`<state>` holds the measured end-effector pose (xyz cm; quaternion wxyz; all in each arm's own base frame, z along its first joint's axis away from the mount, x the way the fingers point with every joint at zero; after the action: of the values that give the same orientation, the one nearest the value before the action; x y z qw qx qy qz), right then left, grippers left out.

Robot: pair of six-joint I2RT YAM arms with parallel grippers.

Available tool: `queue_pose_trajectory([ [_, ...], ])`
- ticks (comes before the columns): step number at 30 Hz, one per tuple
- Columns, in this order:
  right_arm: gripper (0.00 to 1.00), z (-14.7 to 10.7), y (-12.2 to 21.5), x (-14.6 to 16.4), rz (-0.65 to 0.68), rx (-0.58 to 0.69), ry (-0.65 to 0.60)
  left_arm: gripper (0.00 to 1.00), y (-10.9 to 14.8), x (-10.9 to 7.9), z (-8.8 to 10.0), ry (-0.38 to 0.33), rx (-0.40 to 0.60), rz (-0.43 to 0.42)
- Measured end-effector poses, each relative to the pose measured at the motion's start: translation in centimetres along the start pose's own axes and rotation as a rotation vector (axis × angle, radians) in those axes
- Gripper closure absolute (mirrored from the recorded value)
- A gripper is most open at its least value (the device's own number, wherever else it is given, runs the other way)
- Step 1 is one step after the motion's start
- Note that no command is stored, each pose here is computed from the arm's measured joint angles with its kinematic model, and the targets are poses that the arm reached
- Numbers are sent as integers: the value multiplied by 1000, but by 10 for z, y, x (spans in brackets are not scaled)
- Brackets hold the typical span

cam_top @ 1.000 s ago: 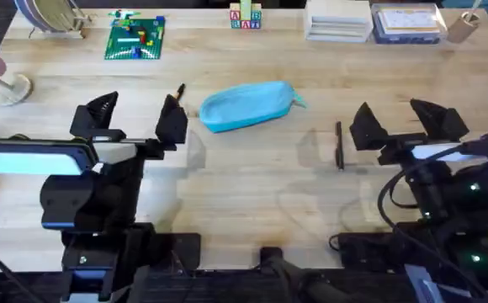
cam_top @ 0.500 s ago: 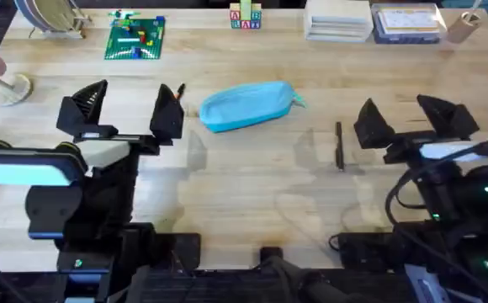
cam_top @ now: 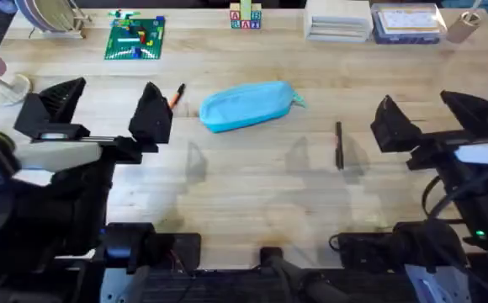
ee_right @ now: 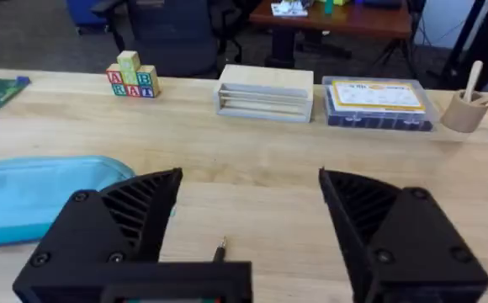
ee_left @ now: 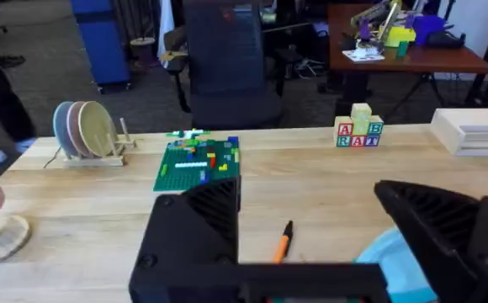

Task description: Unzip the bag, pick up the pens from the table one at a time and place them inside, then zip the bag closed.

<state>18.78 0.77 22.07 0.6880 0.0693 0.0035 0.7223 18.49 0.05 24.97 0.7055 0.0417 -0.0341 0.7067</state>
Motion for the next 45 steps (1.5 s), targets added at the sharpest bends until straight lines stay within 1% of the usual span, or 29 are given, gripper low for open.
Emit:
queue_pose_trajectory([
  [5, 4, 15, 6, 2, -4, 44, -2, 7, 0, 2, 16, 0, 49, -3],
  [8, 4, 25, 6, 3, -7, 81, -4, 7, -5, 3, 20, 0, 103, -8],
  [9, 5, 35, 3, 3, -11, 124, -6, 8, -12, 3, 24, -1, 158, -14],
  [11, 4, 40, 0, 4, -14, 155, -8, 8, -16, 3, 28, -1, 190, -18],
  [18, 4, 45, -19, 3, -27, 298, -15, 8, -30, 4, 37, -3, 310, -31],
  [23, 4, 49, -32, 3, -34, 372, -18, 8, -42, 5, 40, -3, 391, -40],
  [32, 4, 53, -49, 2, -45, 492, -25, 7, -59, 4, 40, -1, 522, -59],
  [37, 4, 52, -56, 2, -50, 551, -27, 7, -67, 3, 37, 0, 569, -68],
  [41, 4, 47, -60, 1, -54, 599, -30, 7, -71, 0, 29, 6, 604, -89],
  [45, 4, 36, -64, 0, -60, 658, -33, 7, -73, -3, 23, 11, 634, -106],
])
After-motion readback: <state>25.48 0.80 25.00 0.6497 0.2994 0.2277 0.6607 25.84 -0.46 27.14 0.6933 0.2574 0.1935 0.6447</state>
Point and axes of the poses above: each hand's point on the last joint's axis, 136 mm out from that joint toward the fingers, its own y axis back along the fingers, its own x axis along the line the jaws close on, z = x × y, the point moved 3 cm from there along y, back along the fingers, and after that the axes turned 5 degrees about -y, right-handed, at the moved point
